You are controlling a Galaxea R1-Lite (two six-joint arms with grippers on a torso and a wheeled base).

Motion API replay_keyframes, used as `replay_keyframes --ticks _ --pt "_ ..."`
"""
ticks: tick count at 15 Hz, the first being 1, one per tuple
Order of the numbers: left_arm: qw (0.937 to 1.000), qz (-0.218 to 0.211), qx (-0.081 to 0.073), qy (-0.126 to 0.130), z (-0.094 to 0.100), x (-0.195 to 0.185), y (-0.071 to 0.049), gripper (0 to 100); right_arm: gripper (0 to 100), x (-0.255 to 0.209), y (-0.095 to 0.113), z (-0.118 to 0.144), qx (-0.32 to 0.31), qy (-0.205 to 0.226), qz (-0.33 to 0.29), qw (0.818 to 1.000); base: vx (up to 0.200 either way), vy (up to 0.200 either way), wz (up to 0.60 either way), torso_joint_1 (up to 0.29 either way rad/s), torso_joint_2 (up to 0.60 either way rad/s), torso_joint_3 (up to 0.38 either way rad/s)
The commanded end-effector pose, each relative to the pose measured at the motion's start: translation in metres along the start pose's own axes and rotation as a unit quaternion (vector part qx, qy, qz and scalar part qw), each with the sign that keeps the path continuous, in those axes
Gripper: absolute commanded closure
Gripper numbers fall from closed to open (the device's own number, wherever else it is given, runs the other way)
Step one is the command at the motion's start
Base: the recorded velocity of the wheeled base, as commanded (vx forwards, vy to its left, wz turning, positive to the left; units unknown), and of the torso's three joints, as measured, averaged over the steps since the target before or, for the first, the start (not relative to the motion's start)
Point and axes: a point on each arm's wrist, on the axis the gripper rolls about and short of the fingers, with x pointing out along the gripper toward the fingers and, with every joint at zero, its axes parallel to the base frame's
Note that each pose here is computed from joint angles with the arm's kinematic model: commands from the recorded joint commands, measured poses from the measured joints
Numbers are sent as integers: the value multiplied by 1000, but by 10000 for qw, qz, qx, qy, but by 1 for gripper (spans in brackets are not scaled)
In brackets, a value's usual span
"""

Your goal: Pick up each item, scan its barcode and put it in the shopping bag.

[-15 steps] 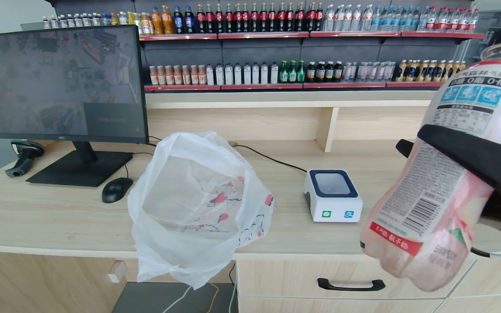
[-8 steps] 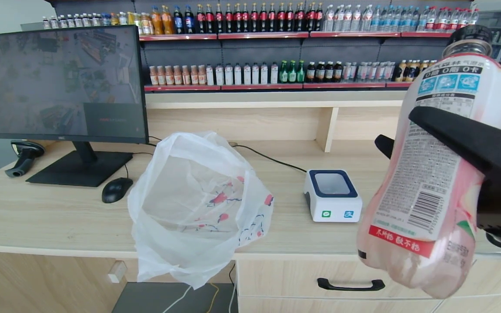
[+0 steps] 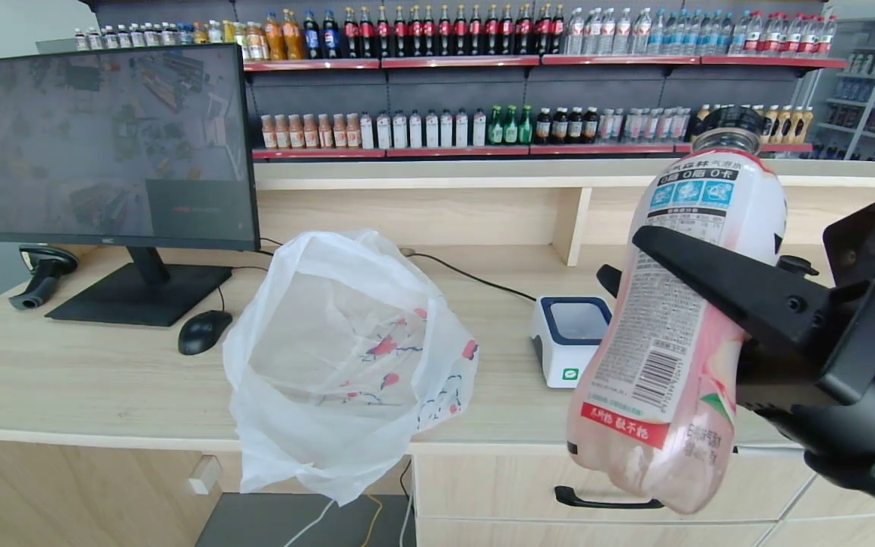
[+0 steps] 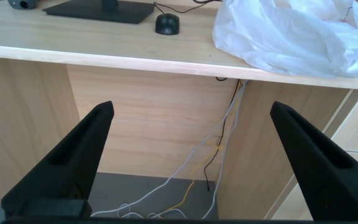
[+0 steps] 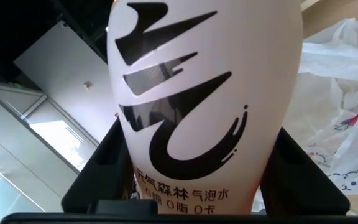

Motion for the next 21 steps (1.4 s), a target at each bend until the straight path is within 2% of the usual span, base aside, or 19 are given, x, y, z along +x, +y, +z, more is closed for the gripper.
replay_keyframes --ticks 1,15,16,19,21 --pt "10000 1 -2 -19 0 0 0 0 100 1 -5 -4 18 31 -31 10000 0 0 0 0 0 0" --pt "10000 1 -2 -19 0 0 0 0 100 3 -12 -5 -82 -18 -45 10000 0 0 0 0 0 0" --pt "10000 1 -2 -4 0 0 0 0 100 2 -14 -2 -199 -75 -98 9997 0 0 0 0 0 0" --pt "10000 1 -2 -4 0 0 0 0 100 0 -25 11 -1120 -299 -381 9925 0 0 0 0 0 0" --pt "10000 1 -2 -4 0 0 0 0 100 -2 -42 16 -2017 -297 -751 9761 0 0 0 0 0 0"
